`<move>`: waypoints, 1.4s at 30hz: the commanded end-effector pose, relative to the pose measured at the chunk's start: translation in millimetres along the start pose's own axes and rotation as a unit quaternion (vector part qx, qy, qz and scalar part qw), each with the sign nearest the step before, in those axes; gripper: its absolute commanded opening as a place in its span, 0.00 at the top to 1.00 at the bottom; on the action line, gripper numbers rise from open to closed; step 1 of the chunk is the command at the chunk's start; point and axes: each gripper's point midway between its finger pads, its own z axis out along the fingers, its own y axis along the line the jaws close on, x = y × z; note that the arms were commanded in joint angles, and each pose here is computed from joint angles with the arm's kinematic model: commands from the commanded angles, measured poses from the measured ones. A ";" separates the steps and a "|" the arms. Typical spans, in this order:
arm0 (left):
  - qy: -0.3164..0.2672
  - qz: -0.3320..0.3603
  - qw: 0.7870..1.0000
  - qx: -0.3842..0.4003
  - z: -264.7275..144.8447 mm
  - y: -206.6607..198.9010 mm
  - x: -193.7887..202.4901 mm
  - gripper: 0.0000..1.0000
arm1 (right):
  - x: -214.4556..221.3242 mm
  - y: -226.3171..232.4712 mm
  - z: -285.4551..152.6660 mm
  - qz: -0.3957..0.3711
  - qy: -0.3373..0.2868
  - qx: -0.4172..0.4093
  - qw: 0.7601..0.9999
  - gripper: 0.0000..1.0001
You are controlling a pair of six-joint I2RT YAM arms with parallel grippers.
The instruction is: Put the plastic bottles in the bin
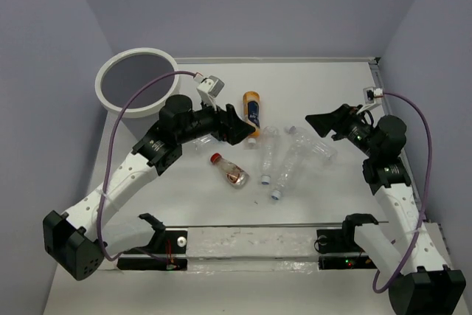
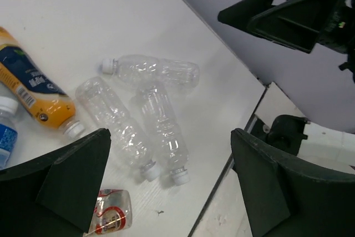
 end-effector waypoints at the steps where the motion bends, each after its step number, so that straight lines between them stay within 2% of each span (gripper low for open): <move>1: -0.003 0.019 0.997 -0.077 3.0 27.7 -4.9 0.01 | -3.3 1.2 -1.7 -0.027 -0.019 -0.010 0.999 0.11; 6: 0.061 0.033 0.981 -0.183 11.9 78.9 28.4 0.01 | 4.6 -4.1 -0.1 -0.043 -0.022 0.000 0.999 0.13; 9: 0.076 0.071 0.955 -0.278 9.1 111.6 35.4 0.01 | 3.0 -6.4 -0.3 -0.049 -0.027 0.006 0.998 0.13; 12: 0.108 0.082 0.937 -0.323 12.0 135.1 53.4 0.01 | 6.7 -9.2 0.2 -0.050 -0.023 0.007 0.998 0.13; 16: 0.157 0.116 0.900 -0.389 11.9 174.9 77.8 0.01 | 13.5 -15.1 1.3 -0.046 -0.019 0.010 0.999 0.13; 17: 0.183 0.126 0.891 -0.397 16.4 184.9 88.1 0.01 | 15.8 -16.4 1.6 -0.045 -0.017 0.010 0.999 0.13; 21: 0.223 0.146 0.872 -0.411 29.3 205.2 104.2 0.01 | 22.4 -13.0 4.1 -0.041 -0.002 -0.004 0.999 0.13; 26: 0.243 0.179 0.845 -0.441 41.3 232.3 110.4 0.01 | 30.6 -14.4 5.6 -0.035 0.014 -0.011 0.999 0.12; 29: 0.251 0.192 0.837 -0.446 44.4 239.1 111.5 0.01 | 32.6 -13.9 6.1 -0.033 0.019 -0.015 0.999 0.12; 34: 0.251 0.204 0.836 -0.443 43.4 241.2 109.6 0.01 | 34.3 -14.9 6.4 -0.033 0.021 -0.015 0.999 0.11; 42: 0.296 0.196 0.822 -0.444 41.4 266.9 131.2 0.01 | 36.0 -15.3 7.0 -0.030 0.025 -0.017 0.999 0.11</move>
